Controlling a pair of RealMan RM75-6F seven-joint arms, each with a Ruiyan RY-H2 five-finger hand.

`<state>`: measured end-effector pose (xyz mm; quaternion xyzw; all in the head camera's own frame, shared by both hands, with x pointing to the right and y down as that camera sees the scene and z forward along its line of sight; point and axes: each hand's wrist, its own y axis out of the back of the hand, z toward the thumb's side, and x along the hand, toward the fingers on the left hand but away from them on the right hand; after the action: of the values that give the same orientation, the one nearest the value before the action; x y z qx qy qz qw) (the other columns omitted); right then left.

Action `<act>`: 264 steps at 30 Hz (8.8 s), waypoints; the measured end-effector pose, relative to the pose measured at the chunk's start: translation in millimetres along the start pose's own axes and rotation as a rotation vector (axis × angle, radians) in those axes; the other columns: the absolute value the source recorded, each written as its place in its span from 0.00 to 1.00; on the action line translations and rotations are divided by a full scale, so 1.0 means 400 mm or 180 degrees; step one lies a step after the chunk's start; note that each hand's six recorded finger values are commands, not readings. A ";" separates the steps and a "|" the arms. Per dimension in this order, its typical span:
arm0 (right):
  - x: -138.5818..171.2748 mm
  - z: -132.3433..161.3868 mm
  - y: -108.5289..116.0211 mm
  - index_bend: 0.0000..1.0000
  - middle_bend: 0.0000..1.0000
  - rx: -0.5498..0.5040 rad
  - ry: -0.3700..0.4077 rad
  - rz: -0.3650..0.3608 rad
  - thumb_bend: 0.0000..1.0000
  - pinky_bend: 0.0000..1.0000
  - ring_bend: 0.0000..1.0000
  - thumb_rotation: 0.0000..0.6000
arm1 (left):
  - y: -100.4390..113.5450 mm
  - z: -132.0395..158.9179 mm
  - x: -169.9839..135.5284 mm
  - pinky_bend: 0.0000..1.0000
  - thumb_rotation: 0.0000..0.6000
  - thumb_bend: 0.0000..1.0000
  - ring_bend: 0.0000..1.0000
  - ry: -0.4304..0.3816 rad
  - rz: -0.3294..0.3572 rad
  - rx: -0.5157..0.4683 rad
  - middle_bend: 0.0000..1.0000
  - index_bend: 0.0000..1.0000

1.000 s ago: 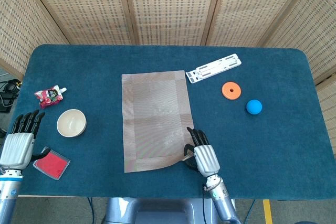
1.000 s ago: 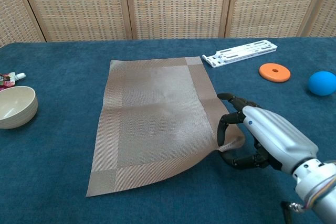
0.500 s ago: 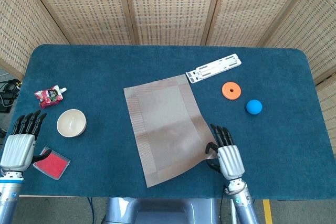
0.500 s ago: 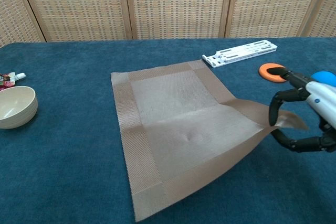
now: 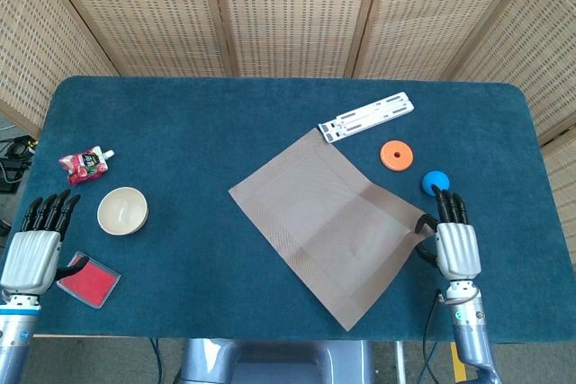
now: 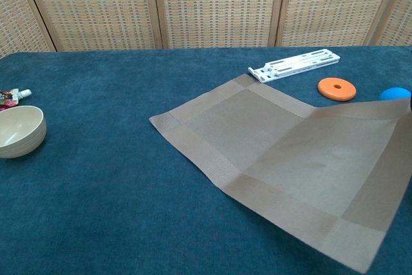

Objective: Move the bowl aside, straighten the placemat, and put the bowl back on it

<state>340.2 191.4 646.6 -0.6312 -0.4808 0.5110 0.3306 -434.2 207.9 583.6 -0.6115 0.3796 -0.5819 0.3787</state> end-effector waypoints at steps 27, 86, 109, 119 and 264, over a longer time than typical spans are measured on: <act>0.010 -0.155 0.121 0.22 0.00 0.0124 -0.0451 -0.0040 0.23 0.00 0.00 1.00 | -0.002 0.026 0.021 0.00 1.00 0.14 0.00 -0.0111 -0.0039 -0.0017 0.00 0.00; 0.040 -0.177 0.281 0.22 0.00 -0.0595 -0.0202 -0.0324 0.23 0.00 0.00 1.00 | -0.265 0.690 0.459 0.00 1.00 0.00 0.00 -0.1265 -0.0395 0.1155 0.00 0.10; 0.039 -0.182 0.293 0.22 0.00 -0.0666 -0.0212 -0.0363 0.23 0.00 0.00 1.00 | -0.286 0.792 0.442 0.00 1.00 0.39 0.00 -0.1600 -0.0205 0.0981 0.00 0.30; 0.042 -0.179 0.296 0.22 0.00 -0.0688 -0.0192 -0.0367 0.23 0.00 0.00 1.00 | -0.282 0.799 0.439 0.00 1.00 0.39 0.00 -0.1647 -0.0138 0.0881 0.00 0.58; 0.149 -0.032 0.240 0.22 0.00 -0.0355 0.0338 -0.0138 0.24 0.00 0.00 1.00 | -0.215 -0.058 0.197 0.00 1.00 0.32 0.00 -0.0368 -0.0555 0.0456 0.00 0.53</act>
<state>379.4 218.1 543.1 -0.6642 -0.5039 0.4420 0.3310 -452.6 172.7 695.6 -0.6461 0.2600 -0.6020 0.3906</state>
